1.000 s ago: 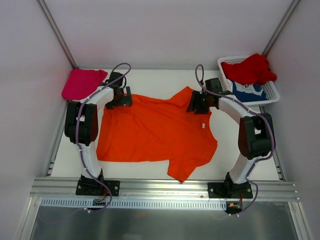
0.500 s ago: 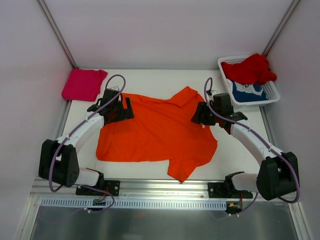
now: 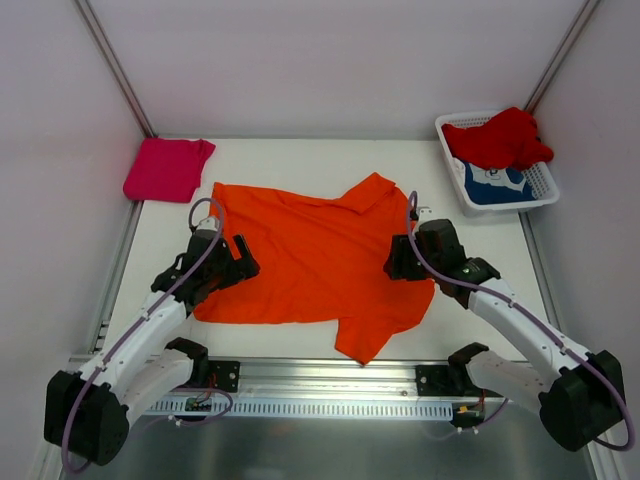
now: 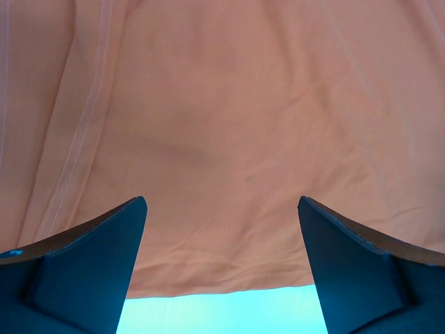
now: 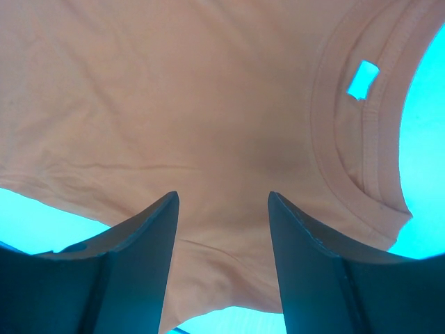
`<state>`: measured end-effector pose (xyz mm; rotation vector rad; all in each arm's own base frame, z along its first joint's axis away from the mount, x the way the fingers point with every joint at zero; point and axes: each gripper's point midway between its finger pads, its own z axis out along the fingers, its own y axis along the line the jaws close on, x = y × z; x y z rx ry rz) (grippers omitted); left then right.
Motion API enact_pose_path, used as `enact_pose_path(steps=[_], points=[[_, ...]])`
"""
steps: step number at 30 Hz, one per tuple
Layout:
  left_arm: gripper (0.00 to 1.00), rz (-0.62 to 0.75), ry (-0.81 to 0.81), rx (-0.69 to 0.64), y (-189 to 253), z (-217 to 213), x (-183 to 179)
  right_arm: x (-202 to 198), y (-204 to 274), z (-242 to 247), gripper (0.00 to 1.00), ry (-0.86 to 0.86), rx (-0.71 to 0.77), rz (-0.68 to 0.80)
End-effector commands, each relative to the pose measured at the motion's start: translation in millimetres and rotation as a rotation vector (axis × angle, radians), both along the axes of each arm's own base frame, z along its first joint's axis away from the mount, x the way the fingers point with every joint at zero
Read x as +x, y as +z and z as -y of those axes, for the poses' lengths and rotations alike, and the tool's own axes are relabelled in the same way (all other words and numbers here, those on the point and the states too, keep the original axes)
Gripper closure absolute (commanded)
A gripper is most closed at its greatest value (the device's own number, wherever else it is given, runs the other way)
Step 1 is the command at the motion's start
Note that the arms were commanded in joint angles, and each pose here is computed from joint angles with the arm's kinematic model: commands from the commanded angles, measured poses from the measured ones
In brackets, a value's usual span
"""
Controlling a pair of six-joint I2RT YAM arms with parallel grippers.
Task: Fold and stack the t-shirts
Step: Flatten the tshirt out
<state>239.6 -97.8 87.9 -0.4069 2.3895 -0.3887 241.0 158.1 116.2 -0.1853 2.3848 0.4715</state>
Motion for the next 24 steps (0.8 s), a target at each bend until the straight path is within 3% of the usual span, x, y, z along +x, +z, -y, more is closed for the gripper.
enact_pose_path(steps=[1,7,13,24], points=[[0.08,0.027,0.081,0.007,1,-11,-11,-9,-6,14,0.42,-0.041,-0.044,0.008],[0.07,-0.023,0.154,0.105,-5,-37,-32,-22,-11,31,0.42,-0.086,-0.095,0.009],[0.08,0.03,0.247,0.132,6,-57,-41,-30,-12,56,0.42,-0.15,-0.174,0.033],[0.07,-0.131,0.414,0.32,-4,-91,-55,-33,-12,80,0.41,-0.237,-0.251,0.043]])
